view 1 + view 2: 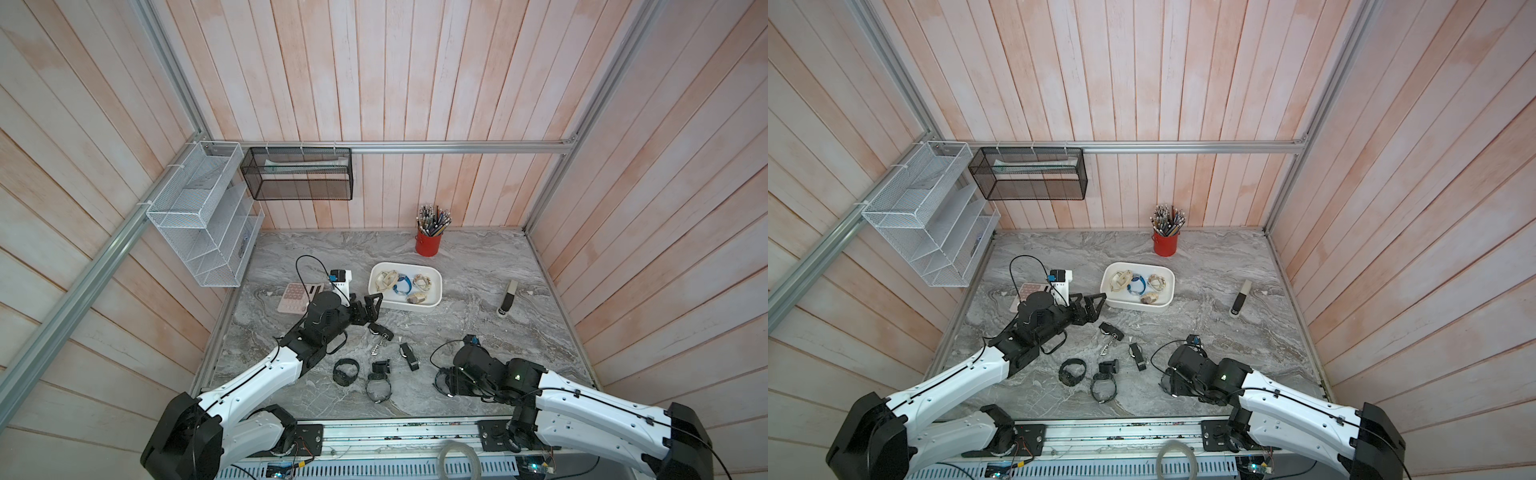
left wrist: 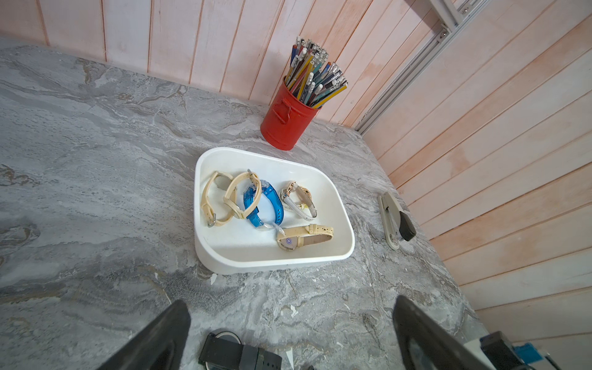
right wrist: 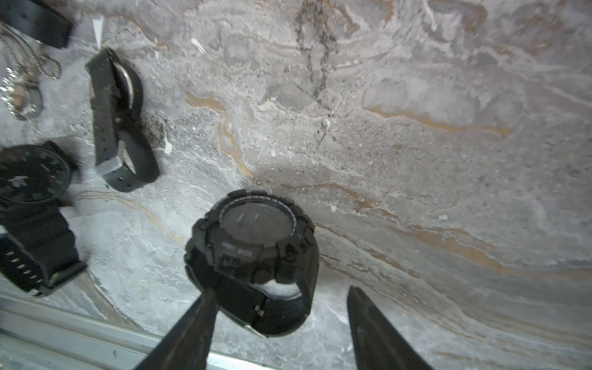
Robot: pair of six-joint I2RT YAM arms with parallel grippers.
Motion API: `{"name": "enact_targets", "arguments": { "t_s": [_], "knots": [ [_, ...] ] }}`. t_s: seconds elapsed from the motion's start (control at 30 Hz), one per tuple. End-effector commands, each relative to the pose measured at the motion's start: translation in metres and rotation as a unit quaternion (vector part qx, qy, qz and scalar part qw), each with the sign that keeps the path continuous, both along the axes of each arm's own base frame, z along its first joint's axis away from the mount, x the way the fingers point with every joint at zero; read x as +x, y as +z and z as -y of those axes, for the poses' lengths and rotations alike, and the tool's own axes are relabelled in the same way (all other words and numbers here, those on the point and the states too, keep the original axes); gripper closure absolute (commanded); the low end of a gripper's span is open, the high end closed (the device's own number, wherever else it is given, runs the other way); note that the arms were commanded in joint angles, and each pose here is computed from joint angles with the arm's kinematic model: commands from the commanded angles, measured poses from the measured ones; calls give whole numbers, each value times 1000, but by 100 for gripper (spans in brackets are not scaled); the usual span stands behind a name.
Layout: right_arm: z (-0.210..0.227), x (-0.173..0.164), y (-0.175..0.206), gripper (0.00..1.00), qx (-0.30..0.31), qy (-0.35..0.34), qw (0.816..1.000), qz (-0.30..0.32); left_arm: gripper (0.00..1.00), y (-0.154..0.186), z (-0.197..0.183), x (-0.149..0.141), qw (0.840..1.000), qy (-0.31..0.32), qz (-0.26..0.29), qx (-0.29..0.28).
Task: Put the watch into the storage box
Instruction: Pick up the watch at the center of the board.
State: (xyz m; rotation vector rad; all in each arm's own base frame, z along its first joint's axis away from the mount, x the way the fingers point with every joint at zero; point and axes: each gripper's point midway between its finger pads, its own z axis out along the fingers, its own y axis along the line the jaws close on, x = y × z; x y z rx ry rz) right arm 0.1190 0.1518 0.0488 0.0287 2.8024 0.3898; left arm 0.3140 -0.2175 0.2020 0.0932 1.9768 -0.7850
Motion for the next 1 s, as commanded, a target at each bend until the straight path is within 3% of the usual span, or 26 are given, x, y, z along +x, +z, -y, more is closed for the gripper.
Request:
{"name": "enact_targets", "arguments": {
  "t_s": [0.0,0.4,0.57,0.77,0.97],
  "knots": [
    [-3,-4,-9,45,12,-10,1000,-11,0,2,-5,2,1000,9,5,4],
    [-3,1,-18,88,-7,-9,1000,6,0,4,-4,3,1000,9,4,2],
    [-5,7,-14,98,-16,-6,1000,16,0,2,-4,0,1000,8,1,-4],
    [-5,22,6,100,-34,-9,998,53,0,1,-9,-1,1000,15,1,3],
    [-10,58,61,100,-51,-19,988,147,0,-1,-14,-4,1000,23,-4,8]
  ]
}}
